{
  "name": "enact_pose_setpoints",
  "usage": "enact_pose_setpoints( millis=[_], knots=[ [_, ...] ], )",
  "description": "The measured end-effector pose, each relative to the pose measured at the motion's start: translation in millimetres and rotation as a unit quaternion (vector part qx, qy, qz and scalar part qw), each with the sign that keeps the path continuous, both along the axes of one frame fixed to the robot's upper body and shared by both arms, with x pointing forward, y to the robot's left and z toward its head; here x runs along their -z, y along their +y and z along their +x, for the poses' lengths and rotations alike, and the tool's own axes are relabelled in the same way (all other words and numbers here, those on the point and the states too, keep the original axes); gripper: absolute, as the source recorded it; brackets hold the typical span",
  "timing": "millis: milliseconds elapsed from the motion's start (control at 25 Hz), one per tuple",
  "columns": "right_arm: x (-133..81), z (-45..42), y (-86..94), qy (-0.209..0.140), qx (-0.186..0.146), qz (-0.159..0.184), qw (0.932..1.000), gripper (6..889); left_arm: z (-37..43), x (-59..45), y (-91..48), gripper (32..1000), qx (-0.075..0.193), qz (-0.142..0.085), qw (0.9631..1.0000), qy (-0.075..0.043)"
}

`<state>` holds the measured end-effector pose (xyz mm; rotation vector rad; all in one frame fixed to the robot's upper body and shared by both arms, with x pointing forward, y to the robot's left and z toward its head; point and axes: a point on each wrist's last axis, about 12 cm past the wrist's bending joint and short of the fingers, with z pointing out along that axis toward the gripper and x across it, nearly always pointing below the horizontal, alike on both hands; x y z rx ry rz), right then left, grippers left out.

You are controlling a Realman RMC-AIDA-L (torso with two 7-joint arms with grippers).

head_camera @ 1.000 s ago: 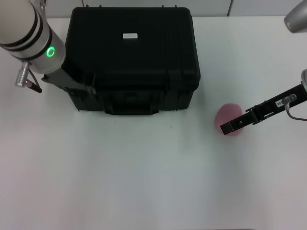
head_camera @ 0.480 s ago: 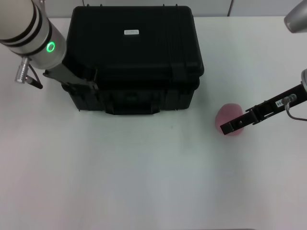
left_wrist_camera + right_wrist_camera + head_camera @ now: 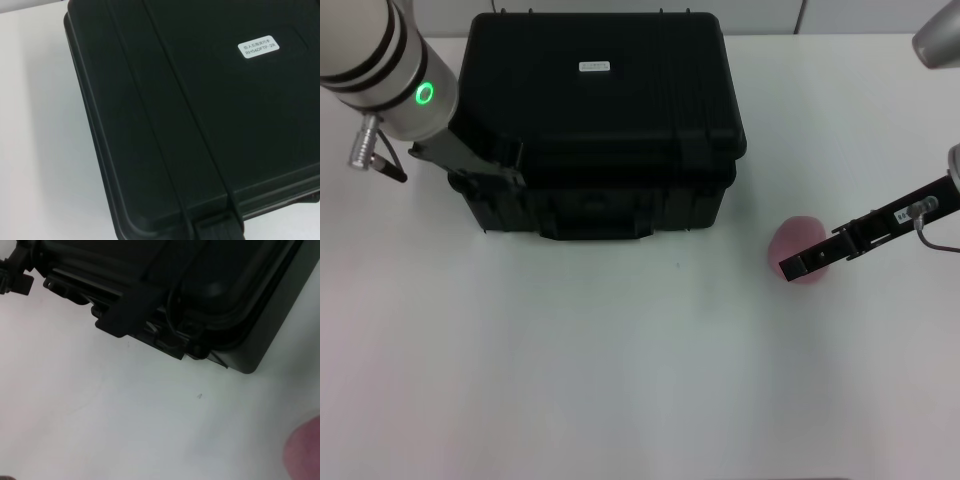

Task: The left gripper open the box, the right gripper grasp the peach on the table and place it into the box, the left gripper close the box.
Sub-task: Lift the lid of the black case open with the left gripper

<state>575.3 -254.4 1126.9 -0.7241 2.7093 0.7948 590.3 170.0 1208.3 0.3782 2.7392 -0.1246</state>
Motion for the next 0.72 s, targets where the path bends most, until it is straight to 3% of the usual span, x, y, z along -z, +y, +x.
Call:
enact_pose_setpoints(
  millis=[200,720],
  knots=[
    [0.0,0.0,0.1,0.0,0.0,0.0,1.0,765,0.4,-2.6,-1.5,383,0.003,0.001,1.0,-0.001],
    [-0.8,0.6,-0.8,-0.001,0.001,-0.001,1.0,760,1.4,-16.0,-5.8,383,0.012,0.002,0.9998,-0.018]
  ],
)
